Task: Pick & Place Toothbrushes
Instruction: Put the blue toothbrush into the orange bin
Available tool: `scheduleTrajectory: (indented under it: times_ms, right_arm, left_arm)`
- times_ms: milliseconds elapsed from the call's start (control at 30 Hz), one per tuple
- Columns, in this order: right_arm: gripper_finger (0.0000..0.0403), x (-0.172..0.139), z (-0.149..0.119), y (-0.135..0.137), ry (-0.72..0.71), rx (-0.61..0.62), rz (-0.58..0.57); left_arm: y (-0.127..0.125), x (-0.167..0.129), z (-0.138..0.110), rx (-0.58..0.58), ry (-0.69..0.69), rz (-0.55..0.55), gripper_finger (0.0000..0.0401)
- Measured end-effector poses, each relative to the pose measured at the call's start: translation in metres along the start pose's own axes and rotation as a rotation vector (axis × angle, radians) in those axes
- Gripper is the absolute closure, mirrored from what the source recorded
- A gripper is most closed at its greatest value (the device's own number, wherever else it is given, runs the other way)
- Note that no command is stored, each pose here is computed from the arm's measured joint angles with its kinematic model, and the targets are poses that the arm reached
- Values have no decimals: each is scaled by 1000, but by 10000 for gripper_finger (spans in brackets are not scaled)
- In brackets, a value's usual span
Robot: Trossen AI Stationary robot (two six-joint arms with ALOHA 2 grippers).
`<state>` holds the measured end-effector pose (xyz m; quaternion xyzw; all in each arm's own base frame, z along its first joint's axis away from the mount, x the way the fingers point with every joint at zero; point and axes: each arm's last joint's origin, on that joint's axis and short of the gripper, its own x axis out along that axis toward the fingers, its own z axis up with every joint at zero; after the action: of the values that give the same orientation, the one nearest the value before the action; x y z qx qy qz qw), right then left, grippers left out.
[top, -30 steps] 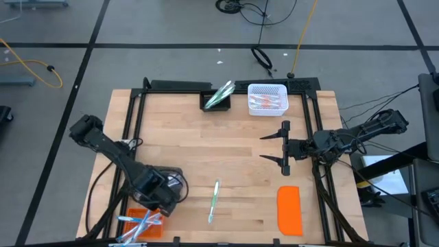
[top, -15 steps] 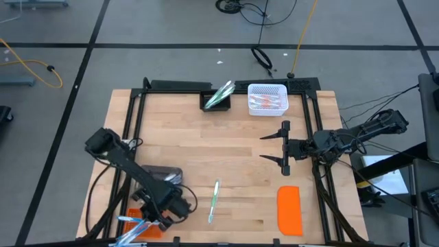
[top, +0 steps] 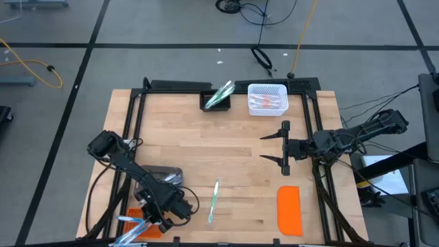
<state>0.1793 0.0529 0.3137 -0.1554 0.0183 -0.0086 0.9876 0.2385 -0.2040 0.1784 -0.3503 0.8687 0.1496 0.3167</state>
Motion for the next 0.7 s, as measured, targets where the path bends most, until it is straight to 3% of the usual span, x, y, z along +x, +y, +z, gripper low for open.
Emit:
scheduleTrajectory:
  times_ms: [400, 700]
  right_arm:
    - [136, 0, 0, 0, 0, 0, 0]
    - [136, 0, 0, 0, 0, 0, 0]
  left_arm:
    - [1, 0, 0, -10, -6, 11, 322]
    - [2, -2, 1, 28, -8, 7, 320]
